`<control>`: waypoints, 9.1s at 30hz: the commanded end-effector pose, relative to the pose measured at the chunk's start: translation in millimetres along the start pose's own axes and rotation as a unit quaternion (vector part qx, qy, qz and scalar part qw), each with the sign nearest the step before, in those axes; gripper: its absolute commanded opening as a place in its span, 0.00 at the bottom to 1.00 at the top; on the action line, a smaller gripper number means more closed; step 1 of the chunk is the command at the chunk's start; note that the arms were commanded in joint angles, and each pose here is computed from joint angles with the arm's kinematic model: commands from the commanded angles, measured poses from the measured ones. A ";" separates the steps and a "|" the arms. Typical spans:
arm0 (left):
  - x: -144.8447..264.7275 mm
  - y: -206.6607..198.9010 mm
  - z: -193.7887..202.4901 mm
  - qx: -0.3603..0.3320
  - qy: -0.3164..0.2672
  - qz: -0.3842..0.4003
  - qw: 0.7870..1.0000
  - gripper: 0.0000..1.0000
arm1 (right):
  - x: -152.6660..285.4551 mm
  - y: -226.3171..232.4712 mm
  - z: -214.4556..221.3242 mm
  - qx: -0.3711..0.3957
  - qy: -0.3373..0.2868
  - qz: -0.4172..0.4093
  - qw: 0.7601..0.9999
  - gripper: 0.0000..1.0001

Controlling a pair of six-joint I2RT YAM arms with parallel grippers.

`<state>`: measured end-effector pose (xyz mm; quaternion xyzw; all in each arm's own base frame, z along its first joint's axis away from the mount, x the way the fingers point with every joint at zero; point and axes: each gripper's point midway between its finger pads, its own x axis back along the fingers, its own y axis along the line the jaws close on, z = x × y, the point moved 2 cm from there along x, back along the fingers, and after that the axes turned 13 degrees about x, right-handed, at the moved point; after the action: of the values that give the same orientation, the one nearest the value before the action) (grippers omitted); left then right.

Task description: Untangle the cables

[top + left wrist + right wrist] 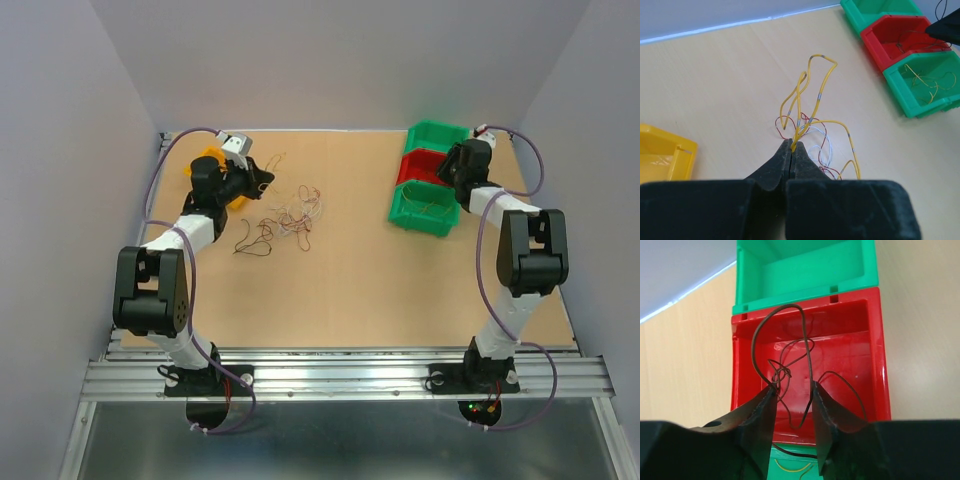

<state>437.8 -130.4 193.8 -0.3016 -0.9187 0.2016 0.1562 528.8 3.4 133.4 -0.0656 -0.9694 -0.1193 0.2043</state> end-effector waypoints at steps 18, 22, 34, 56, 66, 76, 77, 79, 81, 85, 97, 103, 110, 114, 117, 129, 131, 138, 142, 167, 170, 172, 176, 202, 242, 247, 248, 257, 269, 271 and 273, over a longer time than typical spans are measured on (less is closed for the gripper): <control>13.2 -37.8 -22.6 -0.070 -0.042 0.018 0.996 0.00 | 56.4 -2.0 -57.6 0.033 -0.077 0.094 0.992 0.73; 14.0 -42.4 -22.6 -0.077 -0.044 0.020 0.996 0.00 | 55.3 1.3 -55.9 0.033 -0.073 0.083 0.993 0.60; 7.8 -74.8 -5.1 -0.112 -0.008 0.080 0.990 0.00 | 164.4 232.9 -7.2 0.238 -0.115 -0.473 0.840 1.00; 6.5 -108.2 10.9 -0.163 0.003 0.096 0.982 0.00 | 211.8 295.4 -12.1 0.123 -0.139 -0.584 0.790 1.00; 15.8 -138.8 25.5 -0.168 0.040 0.193 0.966 0.00 | 209.9 320.5 9.3 0.172 -0.146 -0.591 0.774 0.99; 32.0 -165.2 37.7 -0.194 0.062 0.265 0.943 0.07 | 204.1 319.7 11.4 0.183 -0.160 -0.575 0.782 0.06; 31.1 -163.7 36.9 -0.194 0.060 0.259 0.944 0.12 | 203.1 317.1 7.8 0.179 -0.169 -0.563 0.789 0.01; 28.0 -158.3 32.8 -0.194 0.053 0.237 0.950 0.23 | 204.2 308.7 0.2 0.172 -0.183 -0.536 0.806 0.01; 25.2 -153.7 30.3 -0.192 0.048 0.219 0.956 0.34 | 202.8 300.5 -5.3 0.165 -0.190 -0.510 0.822 0.01; 18.2 -144.7 28.2 -0.183 0.046 0.194 0.963 0.58 | 201.2 269.0 -23.0 0.159 -0.211 -0.439 0.859 0.00; 13.7 -128.9 19.1 -0.171 0.036 0.162 0.971 0.70 | 144.9 123.3 -63.0 0.069 -0.196 -0.269 0.941 0.01; 18.0 -130.1 17.1 -0.183 0.026 0.160 0.970 0.70 | 107.3 94.4 -56.2 0.058 -0.179 -0.209 0.960 0.00; 16.1 -129.0 19.3 -0.182 0.029 0.161 0.970 0.70 | 93.4 80.0 -23.6 0.066 -0.163 -0.184 0.967 0.01; 15.8 -128.5 18.9 -0.182 0.029 0.162 0.969 0.70 | 90.5 62.5 -8.1 0.056 -0.158 -0.142 0.975 0.01; 16.9 -129.1 18.9 -0.183 0.029 0.162 0.969 0.70 | 97.4 46.7 -9.0 0.042 -0.168 -0.099 0.980 0.01; 17.0 -129.3 20.7 -0.184 0.031 0.166 0.968 0.70 | 81.4 -11.6 12.7 0.021 -0.103 0.088 0.991 0.01; 17.2 -130.2 20.5 -0.185 0.031 0.167 0.968 0.70 | 77.1 -26.9 23.4 0.020 -0.077 0.139 0.987 0.01; 16.6 -129.4 21.3 -0.187 0.032 0.166 0.968 0.70 | 85.3 -44.6 22.1 0.007 -0.076 0.197 0.977 0.01; 15.9 -129.0 21.6 -0.187 0.032 0.166 0.968 0.70 | 89.9 -40.0 18.4 0.014 -0.077 0.182 0.980 0.01; 15.8 -129.9 22.1 -0.187 0.036 0.170 0.967 0.70 | 73.8 -2.5 38.7 0.138 0.103 0.164 0.971 0.42; 16.1 -129.9 20.9 -0.188 0.034 0.168 0.967 0.70 | 86.1 -0.5 19.0 0.128 0.077 0.166 0.975 0.48; 16.4 -129.1 20.3 -0.189 0.033 0.164 0.968 0.70 | 98.4 2.0 3.6 0.120 0.056 0.162 0.978 0.56; 15.8 -126.1 17.7 -0.191 0.029 0.152 0.969 0.70 | 108.4 6.4 -3.3 0.112 0.044 0.152 0.981 0.65; 6.5 -20.8 -27.2 -0.071 -0.007 -0.052 0.996 0.72 | 82.5 293.9 105.0 0.246 0.083 -0.352 0.899 0.55; -50.0 14.6 40.9 -0.059 0.128 -0.090 0.986 0.69 | 114.8 317.0 54.5 0.161 -0.039 -0.373 0.913 0.56; -52.4 18.8 42.1 -0.055 0.132 -0.100 0.985 0.68 | 85.2 331.4 71.6 0.161 -0.010 -0.369 0.915 0.57; -52.5 22.4 42.7 -0.053 0.132 -0.110 0.984 0.68 | 78.0 332.4 82.2 0.163 0.001 -0.368 0.916 0.57; -47.6 30.9 31.2 -0.038 0.114 -0.134 0.984 0.68 | 58.1 347.0 95.9 0.150 0.018 -0.379 0.913 0.57; -50.3 31.9 34.6 -0.036 0.123 -0.130 0.983 0.65 | 32.5 356.6 121.3 0.150 0.051 -0.376 0.913 0.54; -49.8 31.7 35.4 -0.036 0.124 -0.130 0.983 0.65 | 31.7 355.4 121.9 0.152 0.052 -0.373 0.914 0.54; -50.0 31.6 34.7 -0.037 0.123 -0.129 0.983 0.65 | 31.4 355.1 120.7 0.152 0.051 -0.370 0.915 0.52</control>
<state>465.6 -145.3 117.4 -0.2012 -0.9233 0.1040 0.3101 508.7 370.3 88.4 0.3320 -0.9151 -0.0344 0.2263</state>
